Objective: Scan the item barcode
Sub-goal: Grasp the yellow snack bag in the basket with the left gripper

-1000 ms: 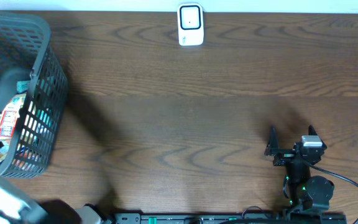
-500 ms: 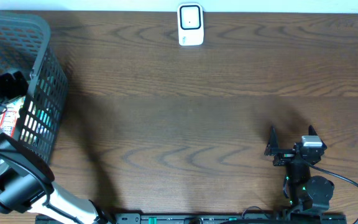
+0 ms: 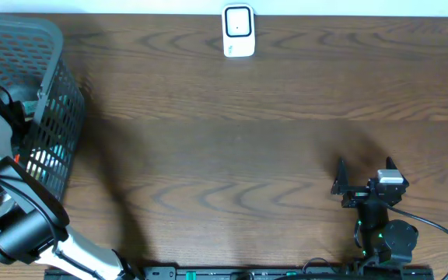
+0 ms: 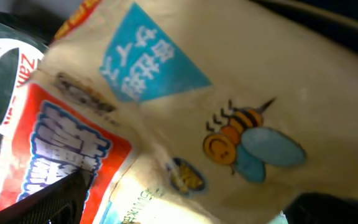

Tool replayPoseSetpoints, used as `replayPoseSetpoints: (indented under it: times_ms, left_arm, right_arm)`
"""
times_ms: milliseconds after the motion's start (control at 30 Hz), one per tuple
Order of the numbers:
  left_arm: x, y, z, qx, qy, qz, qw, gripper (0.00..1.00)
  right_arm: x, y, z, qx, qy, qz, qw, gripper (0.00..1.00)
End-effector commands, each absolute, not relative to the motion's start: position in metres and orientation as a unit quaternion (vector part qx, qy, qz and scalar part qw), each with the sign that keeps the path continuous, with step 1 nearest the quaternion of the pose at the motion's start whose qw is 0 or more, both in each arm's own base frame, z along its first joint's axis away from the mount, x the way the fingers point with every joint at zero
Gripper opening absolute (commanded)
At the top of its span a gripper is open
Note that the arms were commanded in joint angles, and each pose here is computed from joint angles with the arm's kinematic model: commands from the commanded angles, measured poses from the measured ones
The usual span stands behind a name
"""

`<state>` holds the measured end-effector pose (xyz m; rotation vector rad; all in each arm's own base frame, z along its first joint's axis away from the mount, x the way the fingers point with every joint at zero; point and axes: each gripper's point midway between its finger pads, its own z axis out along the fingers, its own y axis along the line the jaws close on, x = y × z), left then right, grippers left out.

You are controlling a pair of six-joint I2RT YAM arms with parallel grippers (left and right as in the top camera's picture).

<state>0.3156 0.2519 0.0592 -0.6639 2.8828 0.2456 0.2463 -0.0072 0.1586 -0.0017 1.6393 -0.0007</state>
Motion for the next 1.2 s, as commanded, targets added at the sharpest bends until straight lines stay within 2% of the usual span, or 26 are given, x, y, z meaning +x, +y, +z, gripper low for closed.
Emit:
replayPoseSetpoints:
  times_ms: [0,100,233,500,567,667,733,767,800,833,900,967,1167]
  left_arm:
    - [0.311,0.252,0.046,-0.214,0.970,0.086,0.074,0.98]
    - [0.307,0.254,0.042,-0.212,0.970,0.098,0.067,0.98]
    - [0.281,0.279,0.035,-0.221,0.958,0.183,0.006,0.98]
    - [0.284,0.297,0.039,-0.263,0.940,0.218,0.026,0.98]
    - [0.281,0.300,0.039,-0.269,0.938,0.218,0.026,0.80]
    - [0.274,0.305,0.039,-0.282,0.934,0.218,0.023,0.74]
    - [0.269,0.309,0.039,-0.289,0.932,0.217,0.020,0.63]
    - [0.266,0.312,0.039,-0.294,0.931,0.217,0.020,0.53]
    - [0.265,0.313,0.040,-0.300,0.929,0.218,0.021,0.48]
    - [0.265,0.318,0.048,-0.329,0.917,0.221,0.036,0.36]
    - [0.268,0.321,0.061,-0.345,0.909,0.227,0.056,0.26]
    - [0.275,0.323,0.093,-0.363,0.896,0.234,0.101,0.08]
    - [0.292,0.308,0.164,-0.358,0.884,0.206,0.218,0.07]
  right_arm:
    - [0.246,-0.009,0.158,0.007,0.731,0.000,0.682,0.99]
    - [0.246,-0.009,0.158,0.007,0.731,0.000,0.682,0.99]
    - [0.246,-0.009,0.158,0.007,0.731,0.000,0.682,0.99]
    - [0.246,-0.009,0.158,0.007,0.731,0.000,0.682,1.00]
    - [0.246,-0.009,0.158,0.006,0.731,0.000,0.682,0.99]
    - [0.246,-0.009,0.158,0.007,0.731,0.000,0.682,0.99]
    - [0.246,-0.009,0.158,0.007,0.731,0.000,0.682,0.99]
    - [0.246,-0.009,0.158,0.007,0.731,0.000,0.682,0.99]
    - [0.246,-0.009,0.158,0.007,0.731,0.001,0.682,0.99]
    - [0.246,-0.009,0.158,0.007,0.731,0.000,0.682,0.99]
    - [0.246,-0.009,0.158,0.007,0.731,0.000,0.682,0.99]
    - [0.246,-0.009,0.158,0.007,0.731,0.000,0.682,0.99]
    - [0.246,-0.009,0.158,0.007,0.731,0.000,0.682,0.99]
